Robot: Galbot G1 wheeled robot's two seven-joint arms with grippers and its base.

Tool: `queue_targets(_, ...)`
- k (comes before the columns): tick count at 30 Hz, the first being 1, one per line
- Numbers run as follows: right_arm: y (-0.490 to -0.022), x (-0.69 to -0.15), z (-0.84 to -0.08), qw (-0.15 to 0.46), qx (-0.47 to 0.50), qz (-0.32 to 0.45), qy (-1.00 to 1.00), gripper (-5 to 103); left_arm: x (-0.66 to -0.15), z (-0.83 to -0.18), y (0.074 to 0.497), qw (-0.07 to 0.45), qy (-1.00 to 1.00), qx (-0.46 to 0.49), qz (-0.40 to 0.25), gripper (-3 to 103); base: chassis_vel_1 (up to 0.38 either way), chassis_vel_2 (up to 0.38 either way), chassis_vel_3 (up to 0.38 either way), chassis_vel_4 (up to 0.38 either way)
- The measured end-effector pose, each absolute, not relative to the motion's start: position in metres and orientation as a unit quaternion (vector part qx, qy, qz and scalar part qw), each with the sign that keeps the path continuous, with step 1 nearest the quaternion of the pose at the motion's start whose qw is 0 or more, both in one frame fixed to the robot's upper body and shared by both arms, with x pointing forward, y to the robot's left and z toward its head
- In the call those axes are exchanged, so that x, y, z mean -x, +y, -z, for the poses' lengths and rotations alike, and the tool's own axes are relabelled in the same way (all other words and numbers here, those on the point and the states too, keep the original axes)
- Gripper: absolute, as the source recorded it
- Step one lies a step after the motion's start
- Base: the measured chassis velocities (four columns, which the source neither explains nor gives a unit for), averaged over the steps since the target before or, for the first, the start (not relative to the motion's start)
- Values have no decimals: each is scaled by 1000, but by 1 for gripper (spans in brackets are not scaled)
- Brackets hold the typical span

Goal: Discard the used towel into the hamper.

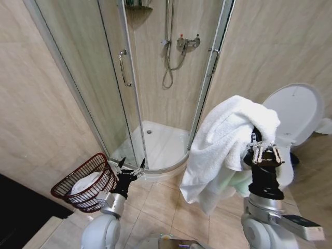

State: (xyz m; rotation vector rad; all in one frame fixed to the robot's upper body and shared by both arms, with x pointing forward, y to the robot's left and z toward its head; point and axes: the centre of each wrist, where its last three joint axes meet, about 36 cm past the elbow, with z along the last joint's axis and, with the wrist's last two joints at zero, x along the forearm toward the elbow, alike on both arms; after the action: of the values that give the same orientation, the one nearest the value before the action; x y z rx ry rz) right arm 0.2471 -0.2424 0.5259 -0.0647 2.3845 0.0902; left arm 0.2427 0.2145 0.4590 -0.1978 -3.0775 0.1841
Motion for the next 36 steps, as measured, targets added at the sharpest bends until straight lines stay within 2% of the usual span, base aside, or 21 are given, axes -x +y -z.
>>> queue_targets(36,-245,-246,-526,369,24,-29,929,13,-243,-459,214,26,-996,64,-60,100,0,0,0,0)
